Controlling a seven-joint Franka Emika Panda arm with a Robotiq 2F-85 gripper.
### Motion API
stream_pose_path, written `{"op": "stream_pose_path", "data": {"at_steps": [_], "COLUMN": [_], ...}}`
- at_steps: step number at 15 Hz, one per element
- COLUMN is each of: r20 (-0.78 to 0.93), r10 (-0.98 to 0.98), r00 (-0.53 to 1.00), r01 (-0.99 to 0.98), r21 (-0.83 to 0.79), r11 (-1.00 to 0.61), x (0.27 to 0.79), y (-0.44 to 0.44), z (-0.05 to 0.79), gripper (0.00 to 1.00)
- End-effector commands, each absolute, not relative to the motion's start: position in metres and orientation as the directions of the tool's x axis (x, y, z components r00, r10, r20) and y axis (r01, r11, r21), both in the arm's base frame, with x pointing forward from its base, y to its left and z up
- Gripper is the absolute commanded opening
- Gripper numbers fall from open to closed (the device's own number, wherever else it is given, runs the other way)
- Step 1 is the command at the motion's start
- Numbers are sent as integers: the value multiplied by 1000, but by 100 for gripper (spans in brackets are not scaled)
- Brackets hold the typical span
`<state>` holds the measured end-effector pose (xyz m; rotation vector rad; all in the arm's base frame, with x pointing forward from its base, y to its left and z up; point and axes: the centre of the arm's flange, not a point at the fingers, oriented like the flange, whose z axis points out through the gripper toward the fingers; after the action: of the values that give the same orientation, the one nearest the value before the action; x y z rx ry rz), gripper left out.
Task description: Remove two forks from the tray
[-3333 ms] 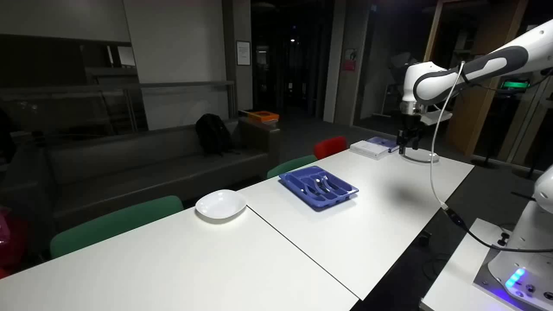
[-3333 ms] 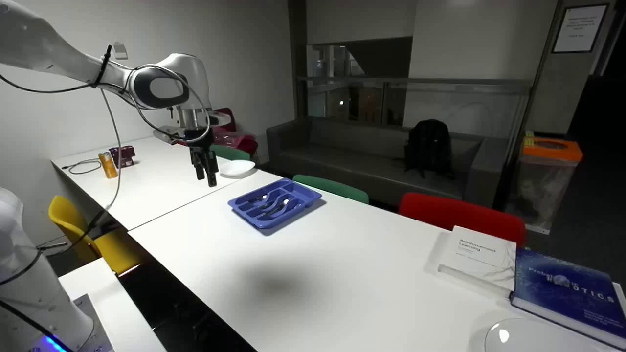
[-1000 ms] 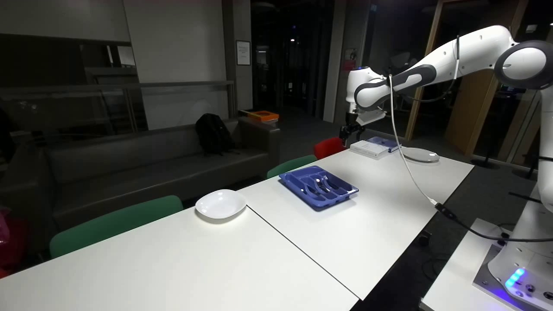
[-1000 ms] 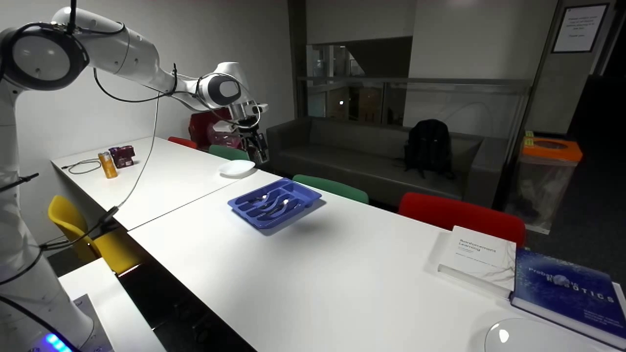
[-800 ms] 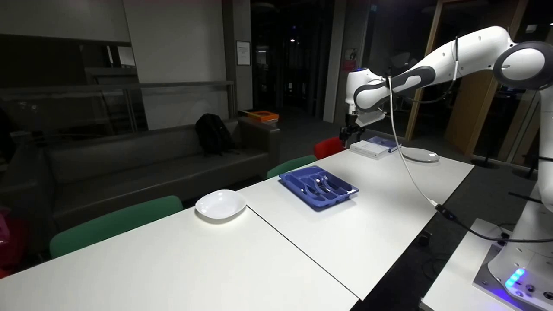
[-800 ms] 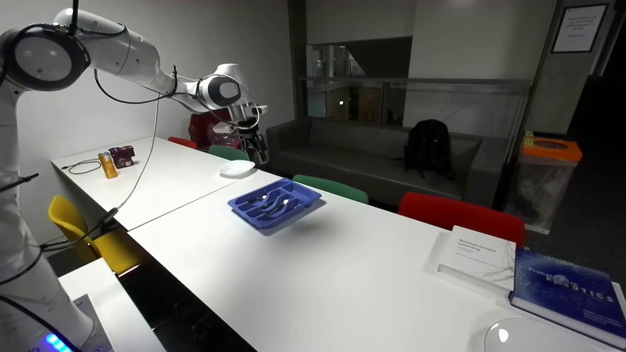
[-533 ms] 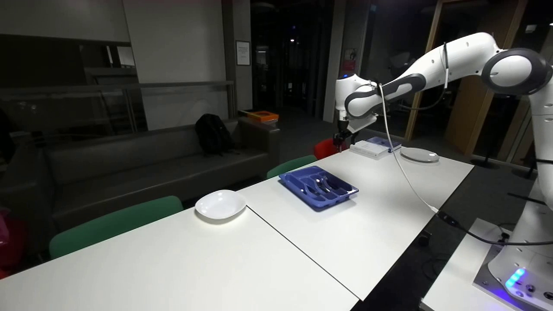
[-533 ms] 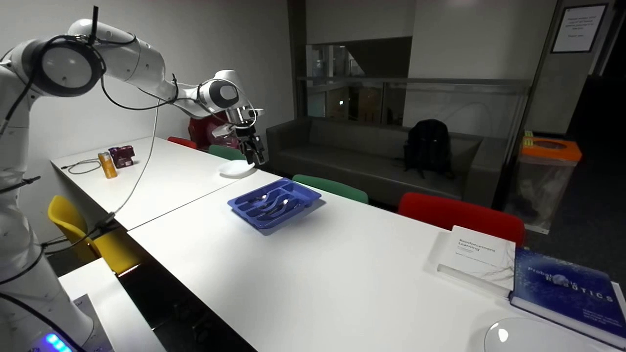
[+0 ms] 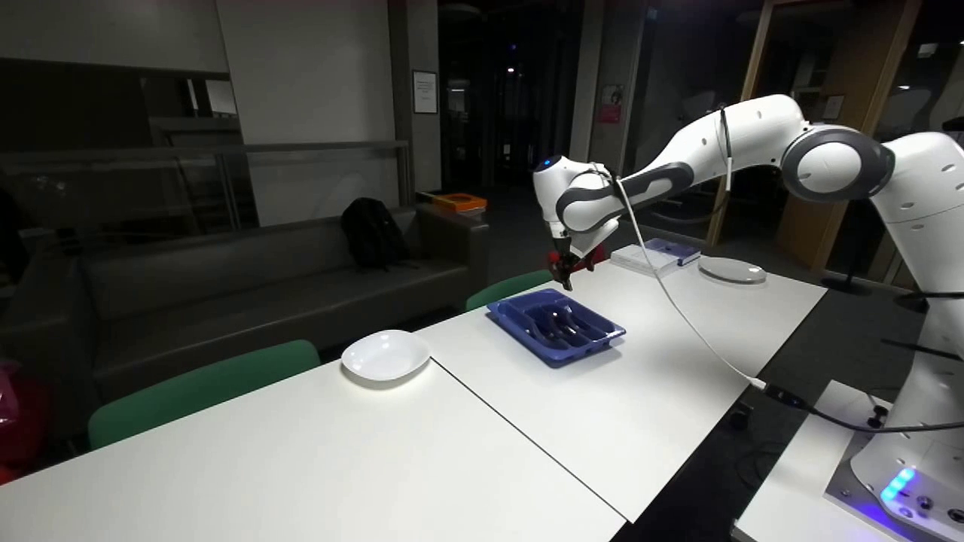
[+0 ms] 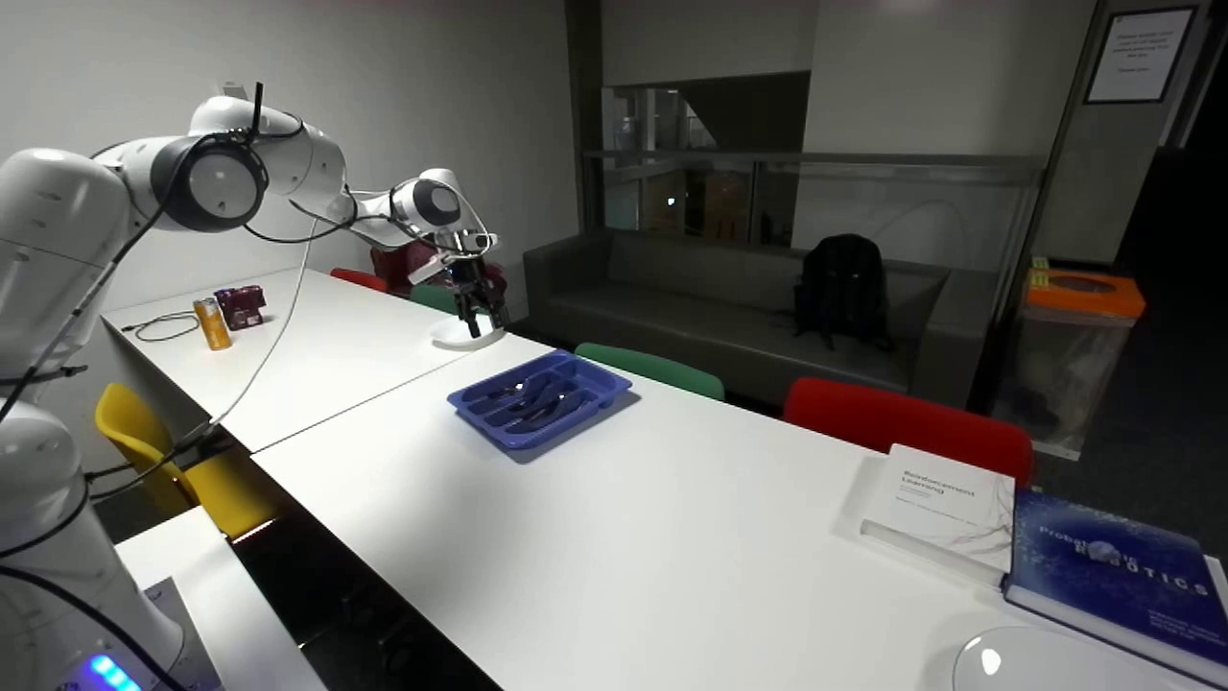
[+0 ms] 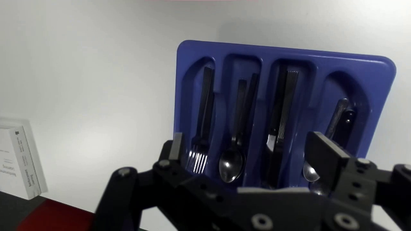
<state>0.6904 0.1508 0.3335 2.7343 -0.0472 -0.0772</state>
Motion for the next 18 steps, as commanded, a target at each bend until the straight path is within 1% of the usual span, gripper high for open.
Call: {"op": "stream_pose_path", "data": {"at_steps": [1, 5, 7, 10, 13, 18], "r20": [-28, 15, 7, -26, -58, -51], "r10": [-4, 52, 52, -35, -83, -178], "r00": [1000, 999, 999, 999, 995, 983], "r01": [7, 42, 45, -21, -49, -145], "r21": [374, 404, 405, 417, 439, 387], "r11": [-928, -914, -913, -909, -897, -910], "x": [725, 743, 745, 742, 739, 724], "y": [139, 112, 101, 92, 91, 88], "z": [313, 281, 268, 252, 239, 212], "gripper": [100, 100, 100, 100, 100, 100]}}
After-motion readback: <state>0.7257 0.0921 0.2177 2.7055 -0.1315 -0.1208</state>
